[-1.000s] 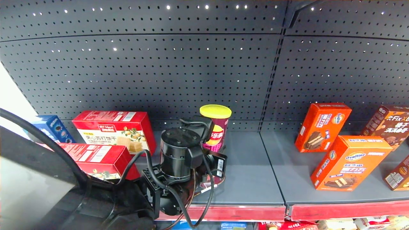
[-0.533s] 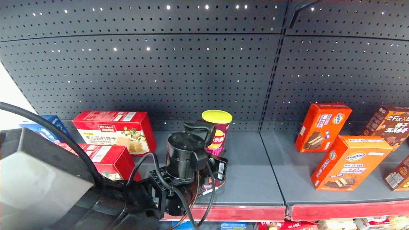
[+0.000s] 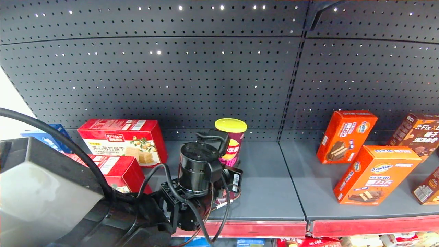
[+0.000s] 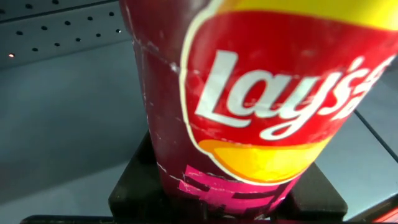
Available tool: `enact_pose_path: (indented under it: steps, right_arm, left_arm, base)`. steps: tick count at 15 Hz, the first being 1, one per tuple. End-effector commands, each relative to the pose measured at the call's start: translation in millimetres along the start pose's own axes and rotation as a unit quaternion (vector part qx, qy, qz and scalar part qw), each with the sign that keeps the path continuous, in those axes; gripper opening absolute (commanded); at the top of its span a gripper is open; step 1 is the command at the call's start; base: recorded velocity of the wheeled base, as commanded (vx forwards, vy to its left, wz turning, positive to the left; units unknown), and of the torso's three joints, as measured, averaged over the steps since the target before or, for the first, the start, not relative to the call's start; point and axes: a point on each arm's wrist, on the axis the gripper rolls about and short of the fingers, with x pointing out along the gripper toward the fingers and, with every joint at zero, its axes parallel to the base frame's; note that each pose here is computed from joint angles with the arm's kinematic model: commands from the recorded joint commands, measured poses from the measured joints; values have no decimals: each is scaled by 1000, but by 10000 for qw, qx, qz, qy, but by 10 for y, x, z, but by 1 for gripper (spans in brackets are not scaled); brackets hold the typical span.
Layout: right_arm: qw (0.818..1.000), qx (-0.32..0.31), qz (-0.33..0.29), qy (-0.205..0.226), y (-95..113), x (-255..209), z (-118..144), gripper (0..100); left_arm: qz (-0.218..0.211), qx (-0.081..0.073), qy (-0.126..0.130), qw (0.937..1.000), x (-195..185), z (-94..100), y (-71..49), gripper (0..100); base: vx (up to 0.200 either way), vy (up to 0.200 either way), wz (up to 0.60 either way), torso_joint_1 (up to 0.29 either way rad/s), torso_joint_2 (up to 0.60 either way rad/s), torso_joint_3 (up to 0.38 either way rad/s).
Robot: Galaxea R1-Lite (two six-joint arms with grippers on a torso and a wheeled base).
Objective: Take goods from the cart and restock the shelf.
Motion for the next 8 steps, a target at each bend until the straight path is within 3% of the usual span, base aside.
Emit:
enact_pose_path:
  steps: [1,8]
  right_arm:
    - [10000,-3,-3,-2,0,-1,0,0]
    - [10000,0,2,12,2,2,-5,0]
  left_arm:
    - [6,-2,17,10000,2,-11,0,0]
    - [-2,-84,17,10000,3,-15,-6,0]
  base:
    - [0,0,0,0,0,0]
    - [0,0,0,0,0,0]
